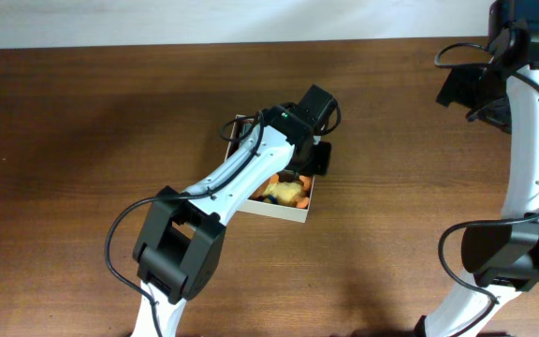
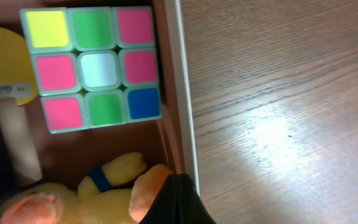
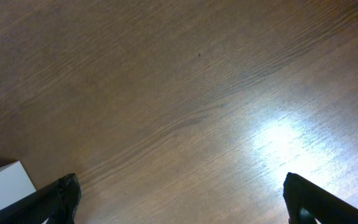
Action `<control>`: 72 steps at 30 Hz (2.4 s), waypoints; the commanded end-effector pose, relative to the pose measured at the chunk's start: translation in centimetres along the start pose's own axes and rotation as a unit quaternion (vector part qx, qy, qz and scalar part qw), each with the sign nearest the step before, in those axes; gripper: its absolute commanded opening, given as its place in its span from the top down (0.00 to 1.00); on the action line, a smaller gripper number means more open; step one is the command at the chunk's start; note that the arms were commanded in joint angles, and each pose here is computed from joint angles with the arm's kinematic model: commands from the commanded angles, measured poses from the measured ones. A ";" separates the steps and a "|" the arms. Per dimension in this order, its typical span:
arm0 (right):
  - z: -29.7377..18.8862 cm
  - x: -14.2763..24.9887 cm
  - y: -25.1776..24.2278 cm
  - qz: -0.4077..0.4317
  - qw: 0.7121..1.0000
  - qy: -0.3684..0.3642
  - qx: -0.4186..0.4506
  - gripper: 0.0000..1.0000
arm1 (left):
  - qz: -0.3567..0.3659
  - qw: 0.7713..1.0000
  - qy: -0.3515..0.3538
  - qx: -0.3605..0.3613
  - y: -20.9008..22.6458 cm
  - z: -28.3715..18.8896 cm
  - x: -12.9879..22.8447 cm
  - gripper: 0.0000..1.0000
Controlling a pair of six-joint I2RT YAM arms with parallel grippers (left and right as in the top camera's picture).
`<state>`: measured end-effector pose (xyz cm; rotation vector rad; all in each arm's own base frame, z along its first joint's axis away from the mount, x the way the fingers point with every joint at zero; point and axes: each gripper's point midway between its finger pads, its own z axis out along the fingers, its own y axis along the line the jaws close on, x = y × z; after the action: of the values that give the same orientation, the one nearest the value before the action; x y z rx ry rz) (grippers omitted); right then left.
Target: Pack container
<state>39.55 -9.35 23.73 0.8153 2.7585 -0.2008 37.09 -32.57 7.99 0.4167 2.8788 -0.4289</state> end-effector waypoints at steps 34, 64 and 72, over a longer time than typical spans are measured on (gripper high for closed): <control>0.4 0.0 -0.3 0.006 1.000 0.003 0.010 0.01 | -0.064 0.993 -0.079 -0.052 13.1 -3.3 -6.1 0.98; 0.4 0.0 -0.3 0.006 1.000 0.003 0.010 0.01 | -0.061 0.979 -0.073 -0.183 17.7 -4.3 -5.2 0.98; 0.4 0.0 -0.3 0.006 1.000 0.003 0.010 0.01 | -0.060 0.979 -0.081 -0.179 17.1 -6.6 -5.5 0.98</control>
<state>39.55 -9.35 23.73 0.8158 2.7583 -0.2008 45.76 -16.48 7.72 0.1371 2.8189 0.0401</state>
